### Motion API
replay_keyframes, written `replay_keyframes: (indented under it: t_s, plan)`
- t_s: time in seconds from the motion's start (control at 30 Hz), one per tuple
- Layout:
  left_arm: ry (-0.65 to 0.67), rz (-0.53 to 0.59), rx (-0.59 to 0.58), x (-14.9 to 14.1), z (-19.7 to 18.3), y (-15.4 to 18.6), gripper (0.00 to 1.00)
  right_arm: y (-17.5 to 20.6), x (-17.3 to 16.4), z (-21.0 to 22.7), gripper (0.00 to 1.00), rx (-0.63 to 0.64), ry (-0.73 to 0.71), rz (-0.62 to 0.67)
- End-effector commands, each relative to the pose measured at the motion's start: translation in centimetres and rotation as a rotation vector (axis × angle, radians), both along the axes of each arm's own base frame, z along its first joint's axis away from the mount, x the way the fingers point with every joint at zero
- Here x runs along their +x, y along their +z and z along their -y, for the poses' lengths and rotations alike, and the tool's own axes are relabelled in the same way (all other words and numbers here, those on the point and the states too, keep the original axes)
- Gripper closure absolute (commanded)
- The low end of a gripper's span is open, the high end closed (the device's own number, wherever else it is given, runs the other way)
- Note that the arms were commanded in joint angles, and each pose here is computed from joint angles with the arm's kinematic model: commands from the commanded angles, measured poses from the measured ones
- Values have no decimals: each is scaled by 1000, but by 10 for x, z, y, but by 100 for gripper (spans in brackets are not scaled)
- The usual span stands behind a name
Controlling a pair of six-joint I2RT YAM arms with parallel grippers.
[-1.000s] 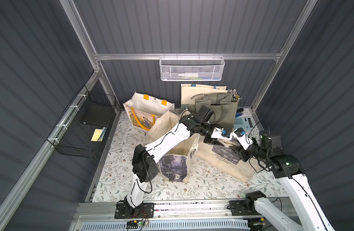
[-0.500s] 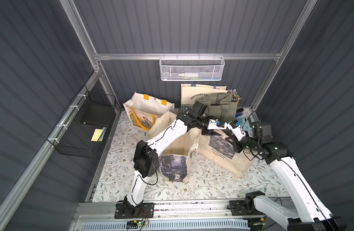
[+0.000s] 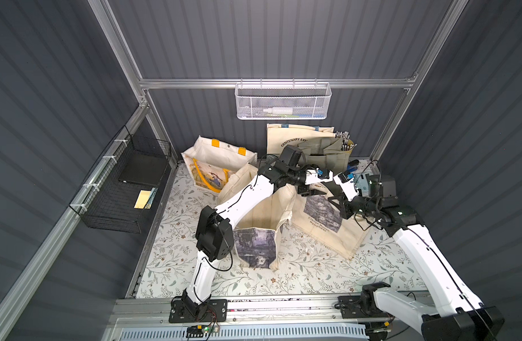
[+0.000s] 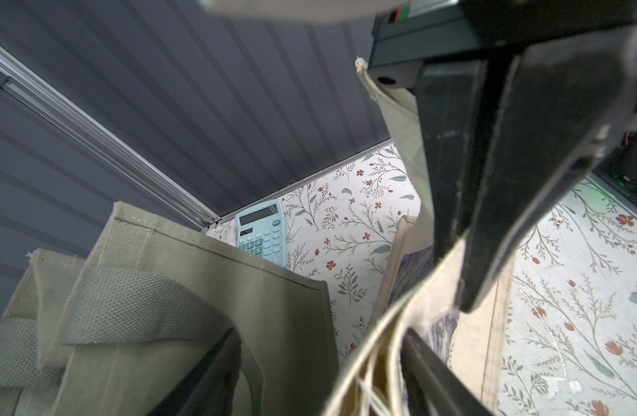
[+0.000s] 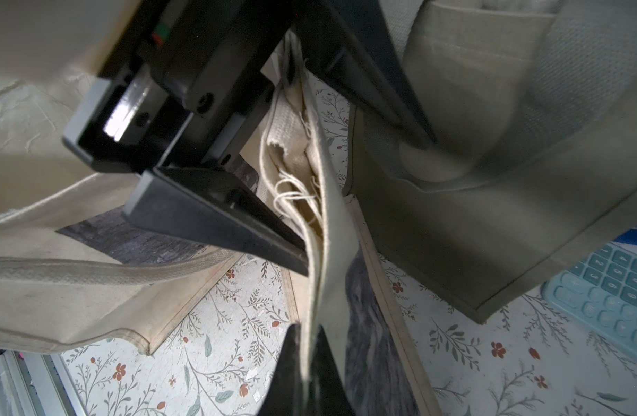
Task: Put away the canvas bag
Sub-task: Press the canvas bag at the center of the board.
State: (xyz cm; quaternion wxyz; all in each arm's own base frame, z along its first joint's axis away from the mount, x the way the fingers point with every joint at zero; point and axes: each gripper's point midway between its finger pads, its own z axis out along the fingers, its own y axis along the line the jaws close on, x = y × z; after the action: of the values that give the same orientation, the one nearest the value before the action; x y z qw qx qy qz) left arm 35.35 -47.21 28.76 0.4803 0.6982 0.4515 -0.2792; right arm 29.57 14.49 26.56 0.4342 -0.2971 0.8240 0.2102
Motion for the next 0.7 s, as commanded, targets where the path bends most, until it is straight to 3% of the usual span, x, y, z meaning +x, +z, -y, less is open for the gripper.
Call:
replay_keyframes:
  t_s: [0.0, 0.23, 0.37, 0.43, 0.53, 0.57, 0.63, 0.67]
  plan:
    - [-13, -21, -36, -8, -2, 16, 22, 20, 12, -8, 100, 45, 20, 98]
    - [-12, -24, -11, -18, 4, 10, 15, 27, -4, -5, 100, 52, 35, 173]
    - [-19, -22, 14, -20, 14, 1, 20, 32, -12, -6, 100, 60, 59, 217]
    - [-31, -30, 11, -24, 20, 1, 36, 30, -14, -7, 100, 58, 68, 215]
    - [-58, -49, -3, -29, 24, 4, 90, 32, -13, -6, 100, 60, 59, 221]
    - [-70, -83, 3, -33, 24, 1, 100, 33, -12, -5, 95, 56, 49, 224]
    - [-77, -76, 13, -35, 20, 1, 100, 35, -11, 4, 74, 34, 17, 225]
    - [-70, -67, 25, -33, 17, -1, 100, 37, -13, 7, 71, 28, 12, 227]
